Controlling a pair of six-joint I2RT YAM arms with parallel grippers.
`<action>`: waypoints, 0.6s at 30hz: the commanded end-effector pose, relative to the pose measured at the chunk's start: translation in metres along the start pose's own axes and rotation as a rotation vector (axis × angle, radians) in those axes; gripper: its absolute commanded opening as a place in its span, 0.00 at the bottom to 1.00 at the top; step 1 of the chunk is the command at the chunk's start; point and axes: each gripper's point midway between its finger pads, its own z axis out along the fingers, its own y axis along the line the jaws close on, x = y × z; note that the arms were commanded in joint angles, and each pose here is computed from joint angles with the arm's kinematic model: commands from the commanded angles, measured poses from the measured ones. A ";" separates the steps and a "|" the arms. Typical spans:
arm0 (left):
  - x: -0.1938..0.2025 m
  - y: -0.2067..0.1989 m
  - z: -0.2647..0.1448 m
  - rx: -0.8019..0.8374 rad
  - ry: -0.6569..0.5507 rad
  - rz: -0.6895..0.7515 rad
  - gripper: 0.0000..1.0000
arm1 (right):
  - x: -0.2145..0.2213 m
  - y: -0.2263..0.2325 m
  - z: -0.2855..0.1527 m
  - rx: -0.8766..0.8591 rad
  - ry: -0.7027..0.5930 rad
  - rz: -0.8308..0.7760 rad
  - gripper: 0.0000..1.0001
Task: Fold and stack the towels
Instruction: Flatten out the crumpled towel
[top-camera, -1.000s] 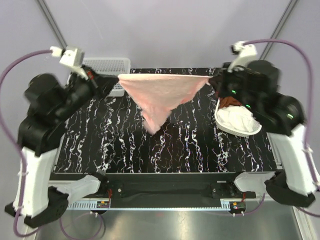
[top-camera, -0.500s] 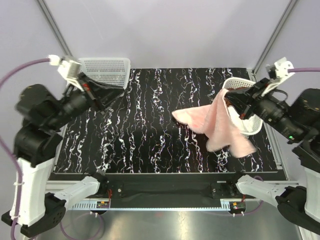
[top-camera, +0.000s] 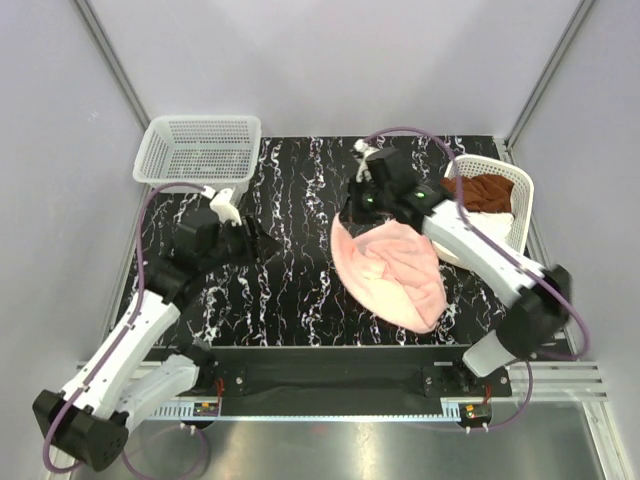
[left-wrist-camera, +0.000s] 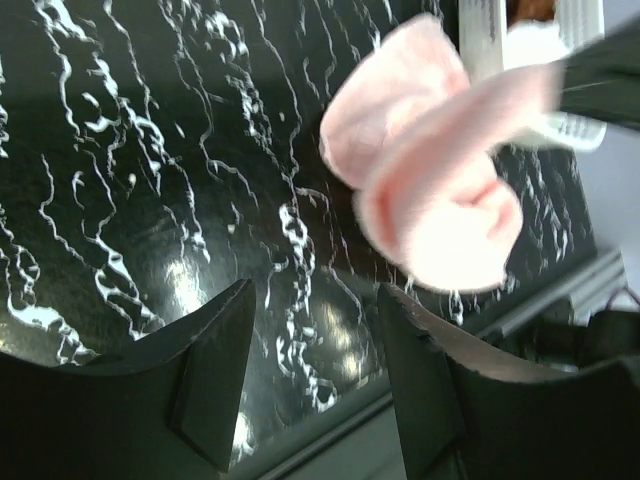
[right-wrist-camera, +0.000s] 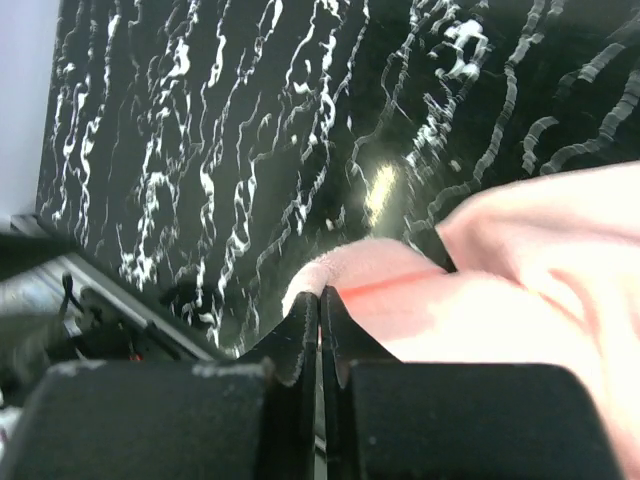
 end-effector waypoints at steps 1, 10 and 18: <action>-0.017 0.002 0.019 0.024 -0.133 -0.053 0.57 | -0.058 0.037 0.031 -0.117 -0.108 0.057 0.00; -0.030 0.026 0.054 -0.087 -0.087 -0.100 0.59 | -0.029 0.046 0.094 -0.275 0.143 -0.161 0.28; -0.051 0.064 0.059 -0.219 -0.071 -0.225 0.61 | -0.023 -0.062 0.052 0.316 0.150 -0.189 0.52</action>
